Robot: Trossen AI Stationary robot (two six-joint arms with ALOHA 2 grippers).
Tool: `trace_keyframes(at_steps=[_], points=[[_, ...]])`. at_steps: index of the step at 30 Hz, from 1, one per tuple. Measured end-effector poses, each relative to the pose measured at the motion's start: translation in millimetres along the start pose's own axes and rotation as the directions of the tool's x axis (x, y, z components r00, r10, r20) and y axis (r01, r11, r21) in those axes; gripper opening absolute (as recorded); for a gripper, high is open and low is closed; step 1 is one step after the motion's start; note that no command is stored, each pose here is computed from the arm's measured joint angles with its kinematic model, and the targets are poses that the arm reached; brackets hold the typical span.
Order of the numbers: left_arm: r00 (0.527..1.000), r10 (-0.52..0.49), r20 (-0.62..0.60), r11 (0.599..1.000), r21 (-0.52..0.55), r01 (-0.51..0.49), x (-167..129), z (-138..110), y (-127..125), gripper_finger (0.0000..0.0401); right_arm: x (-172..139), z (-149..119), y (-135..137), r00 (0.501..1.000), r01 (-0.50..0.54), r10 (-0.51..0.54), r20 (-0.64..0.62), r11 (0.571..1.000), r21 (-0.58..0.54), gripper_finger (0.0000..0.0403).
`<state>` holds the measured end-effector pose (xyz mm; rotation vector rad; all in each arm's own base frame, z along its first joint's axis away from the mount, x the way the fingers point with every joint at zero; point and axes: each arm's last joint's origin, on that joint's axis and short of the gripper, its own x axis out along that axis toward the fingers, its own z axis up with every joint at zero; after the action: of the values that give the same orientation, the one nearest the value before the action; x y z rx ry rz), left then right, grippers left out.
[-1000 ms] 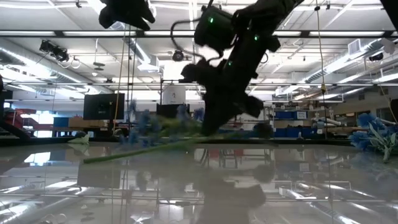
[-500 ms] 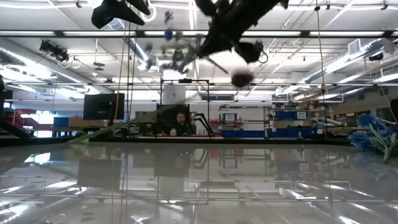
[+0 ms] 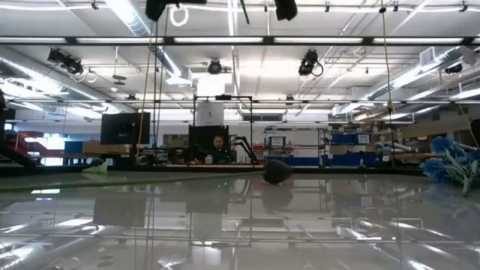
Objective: Sort flowers into vase by color
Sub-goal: Put the left blue flowers into the yellow vase
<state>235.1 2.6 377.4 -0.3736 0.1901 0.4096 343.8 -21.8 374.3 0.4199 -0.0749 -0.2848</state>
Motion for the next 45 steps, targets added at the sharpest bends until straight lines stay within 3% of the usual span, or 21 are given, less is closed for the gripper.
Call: trace_keyframes(at_steps=[7,19,23,27,33,39,45], points=[[0.987,-0.149,0.055,0.989,0.022,0.148,14,7,-8,0.0149,-1,0,12,0.995,-0.101,0.103,0.018,0.992,-0.071,0.0013],[0.957,-0.259,0.127,0.965,0.063,0.253,32,10,-16,0.0148,-2,-2,15,0.993,-0.116,0.117,0.008,0.988,-0.097,0.0013],[0.960,-0.253,0.117,0.967,0.063,0.247,34,10,-15,0.0145,-2,-2,15,0.992,-0.124,0.125,0.006,0.987,-0.098,0.0013],[0.961,-0.253,0.117,0.967,0.076,0.245,34,10,-15,0.0114,-2,-2,16,0.991,-0.135,0.136,-0.002,0.984,-0.113,0.0013],[0.960,-0.256,0.115,0.959,0.159,0.236,34,9,-15,0.0018,-2,-3,17,0.981,-0.193,0.193,-0.021,0.967,-0.163,0.0022],[0.962,-0.266,0.063,0.942,0.231,0.245,24,6,-17,0.0008,-3,-1,17,0.986,-0.165,0.165,-0.007,0.977,-0.139,0.0073],[0.943,-0.318,-0.103,0.907,0.256,0.334,-20,-5,-23,0.0003,-11,13,14,0.993,-0.082,0.090,0.074,0.991,-0.103,0.0100]])
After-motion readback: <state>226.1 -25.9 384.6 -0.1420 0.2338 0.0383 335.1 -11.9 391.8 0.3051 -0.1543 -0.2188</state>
